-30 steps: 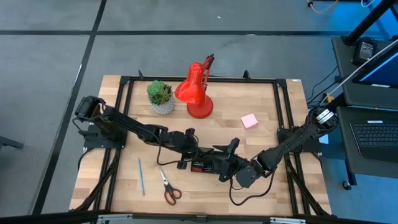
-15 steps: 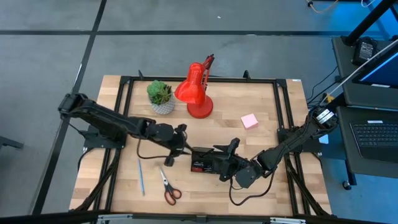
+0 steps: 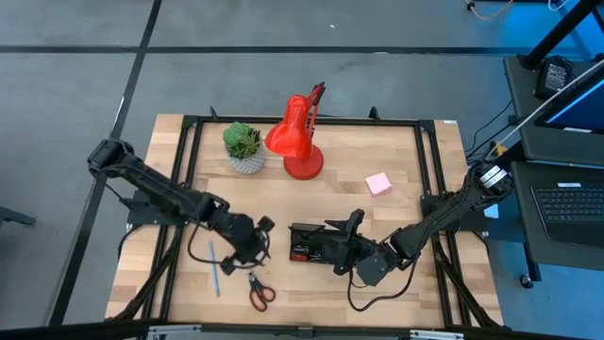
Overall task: Pick and place office supplies into organizer
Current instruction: Put the black scissors into the black desk organizer
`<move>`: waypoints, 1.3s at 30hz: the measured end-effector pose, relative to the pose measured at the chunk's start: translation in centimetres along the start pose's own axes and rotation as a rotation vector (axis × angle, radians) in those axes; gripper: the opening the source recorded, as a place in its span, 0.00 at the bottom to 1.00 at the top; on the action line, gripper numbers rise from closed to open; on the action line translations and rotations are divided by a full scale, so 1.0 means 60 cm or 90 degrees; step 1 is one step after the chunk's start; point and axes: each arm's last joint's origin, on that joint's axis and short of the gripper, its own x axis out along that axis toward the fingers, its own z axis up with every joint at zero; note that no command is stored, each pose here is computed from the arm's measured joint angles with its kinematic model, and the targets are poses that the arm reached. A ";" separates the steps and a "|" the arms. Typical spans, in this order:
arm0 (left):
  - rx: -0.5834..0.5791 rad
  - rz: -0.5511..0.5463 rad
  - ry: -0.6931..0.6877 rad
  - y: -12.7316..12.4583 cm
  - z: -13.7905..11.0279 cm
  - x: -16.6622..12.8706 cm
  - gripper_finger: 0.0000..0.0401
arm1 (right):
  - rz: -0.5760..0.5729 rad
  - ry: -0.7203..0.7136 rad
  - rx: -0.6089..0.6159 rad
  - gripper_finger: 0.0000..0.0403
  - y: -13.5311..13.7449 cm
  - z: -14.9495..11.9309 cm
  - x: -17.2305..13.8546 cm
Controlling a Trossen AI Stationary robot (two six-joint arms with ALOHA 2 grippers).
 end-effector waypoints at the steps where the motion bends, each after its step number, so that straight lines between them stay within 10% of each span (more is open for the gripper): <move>1: 0.016 -0.006 -0.003 -0.007 0.000 0.002 0.29 | 0.000 0.000 0.000 0.59 0.000 0.000 0.000; 22: 0.170 0.012 -0.038 -0.092 0.021 0.028 0.36 | 0.000 0.002 0.126 0.59 0.000 -0.001 0.000; 39: 0.044 0.003 0.058 -0.098 0.016 0.135 0.36 | 0.006 0.002 0.144 0.59 0.001 -0.001 0.000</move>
